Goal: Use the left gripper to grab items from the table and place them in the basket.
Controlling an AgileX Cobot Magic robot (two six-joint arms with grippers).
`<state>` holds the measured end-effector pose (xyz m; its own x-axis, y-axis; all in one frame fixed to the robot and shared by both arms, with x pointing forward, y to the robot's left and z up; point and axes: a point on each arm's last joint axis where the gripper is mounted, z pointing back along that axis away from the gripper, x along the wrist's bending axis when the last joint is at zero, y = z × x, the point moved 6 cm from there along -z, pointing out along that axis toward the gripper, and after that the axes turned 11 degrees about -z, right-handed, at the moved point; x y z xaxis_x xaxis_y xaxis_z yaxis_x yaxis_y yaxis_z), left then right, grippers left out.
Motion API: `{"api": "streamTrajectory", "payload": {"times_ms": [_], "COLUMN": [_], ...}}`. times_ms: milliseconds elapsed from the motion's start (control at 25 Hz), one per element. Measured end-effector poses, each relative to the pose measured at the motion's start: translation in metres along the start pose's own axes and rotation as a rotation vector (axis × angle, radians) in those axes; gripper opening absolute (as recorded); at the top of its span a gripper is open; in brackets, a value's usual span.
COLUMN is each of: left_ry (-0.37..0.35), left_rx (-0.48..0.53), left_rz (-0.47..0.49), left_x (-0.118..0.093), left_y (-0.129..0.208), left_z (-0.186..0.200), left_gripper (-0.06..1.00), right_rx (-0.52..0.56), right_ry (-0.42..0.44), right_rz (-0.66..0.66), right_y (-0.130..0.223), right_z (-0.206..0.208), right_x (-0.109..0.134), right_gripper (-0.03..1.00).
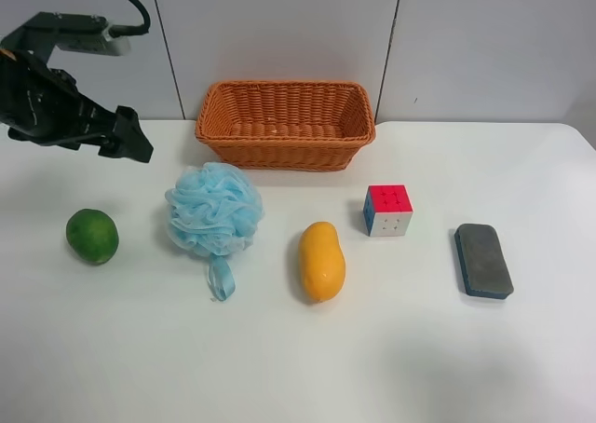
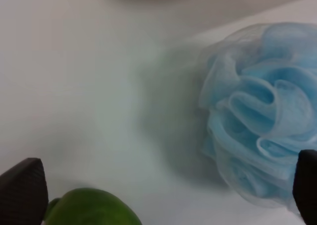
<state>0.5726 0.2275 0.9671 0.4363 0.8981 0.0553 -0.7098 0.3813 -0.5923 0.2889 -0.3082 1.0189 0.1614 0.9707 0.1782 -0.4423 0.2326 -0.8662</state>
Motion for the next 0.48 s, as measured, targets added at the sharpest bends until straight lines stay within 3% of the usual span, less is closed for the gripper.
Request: {"api": "streamTrajectory", "payload": {"times_ms": [280, 480], "left_ry": [0.024, 0.09], "left_rx": [0.044, 0.027], "left_rz": [-0.012, -0.103], "left_x": [-0.006, -0.046], "left_y": [0.006, -0.002], "left_z": [-0.024, -0.026], "left_gripper": [0.99, 0.99], "right_rx": [0.0, 0.0], "right_ry": [0.0, 0.0], "right_rz": [0.0, 0.0], "right_y": [0.0, 0.0], "right_z": [0.0, 0.0], "right_x": [0.0, 0.0], "right_gripper": [0.99, 0.99]}}
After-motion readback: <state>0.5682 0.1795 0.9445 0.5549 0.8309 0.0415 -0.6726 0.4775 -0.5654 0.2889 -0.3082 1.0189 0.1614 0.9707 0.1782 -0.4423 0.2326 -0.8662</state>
